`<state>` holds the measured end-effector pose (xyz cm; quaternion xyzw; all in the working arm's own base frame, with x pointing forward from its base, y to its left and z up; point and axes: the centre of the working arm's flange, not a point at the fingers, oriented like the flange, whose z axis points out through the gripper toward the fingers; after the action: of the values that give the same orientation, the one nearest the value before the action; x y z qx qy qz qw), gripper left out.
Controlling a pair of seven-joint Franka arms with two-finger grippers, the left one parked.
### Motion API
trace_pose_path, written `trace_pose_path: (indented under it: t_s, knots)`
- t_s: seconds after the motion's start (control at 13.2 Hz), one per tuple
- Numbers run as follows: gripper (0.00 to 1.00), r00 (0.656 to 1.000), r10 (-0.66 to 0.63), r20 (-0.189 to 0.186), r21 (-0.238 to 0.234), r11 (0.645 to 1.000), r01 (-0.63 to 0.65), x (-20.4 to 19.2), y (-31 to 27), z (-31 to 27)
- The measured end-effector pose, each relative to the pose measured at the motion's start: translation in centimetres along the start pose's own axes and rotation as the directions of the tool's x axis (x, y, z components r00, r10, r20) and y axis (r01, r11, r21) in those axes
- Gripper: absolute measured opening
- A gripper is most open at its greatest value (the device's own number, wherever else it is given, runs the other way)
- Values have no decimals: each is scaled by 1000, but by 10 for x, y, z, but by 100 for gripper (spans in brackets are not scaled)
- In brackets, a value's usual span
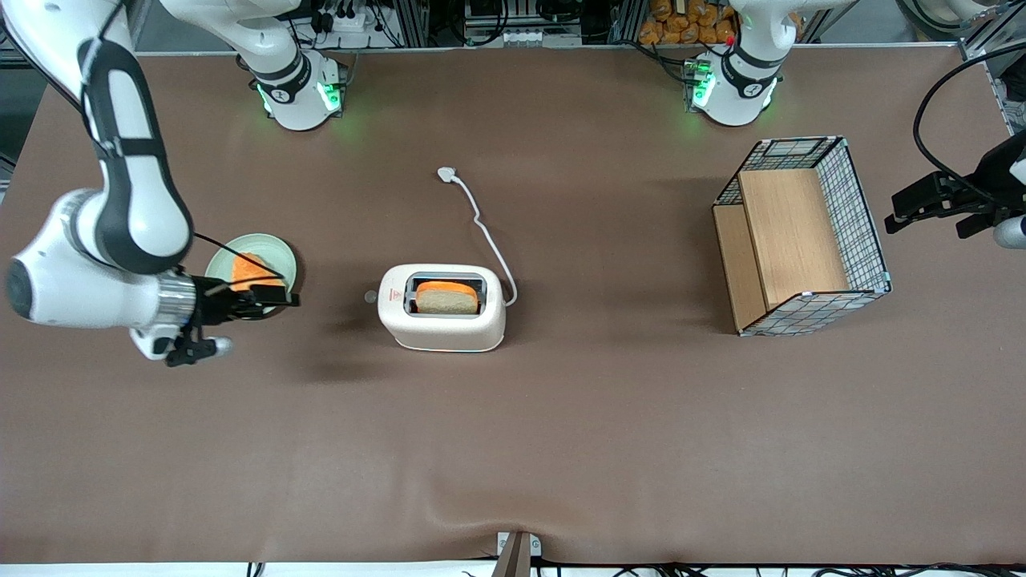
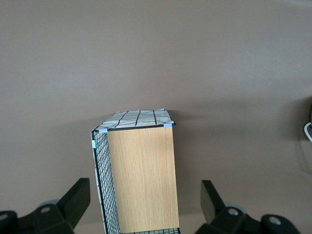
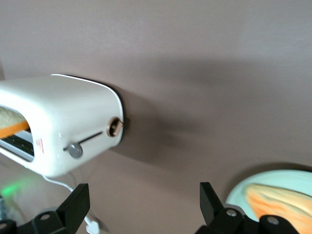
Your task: Press toaster button with right arm
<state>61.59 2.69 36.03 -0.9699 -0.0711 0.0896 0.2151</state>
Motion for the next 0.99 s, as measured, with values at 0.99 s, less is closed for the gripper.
trace_pose_path:
  t_s: [0.99]
  knots:
    - [100,981,167,-96,-313,931,-189,-120,-68,-205]
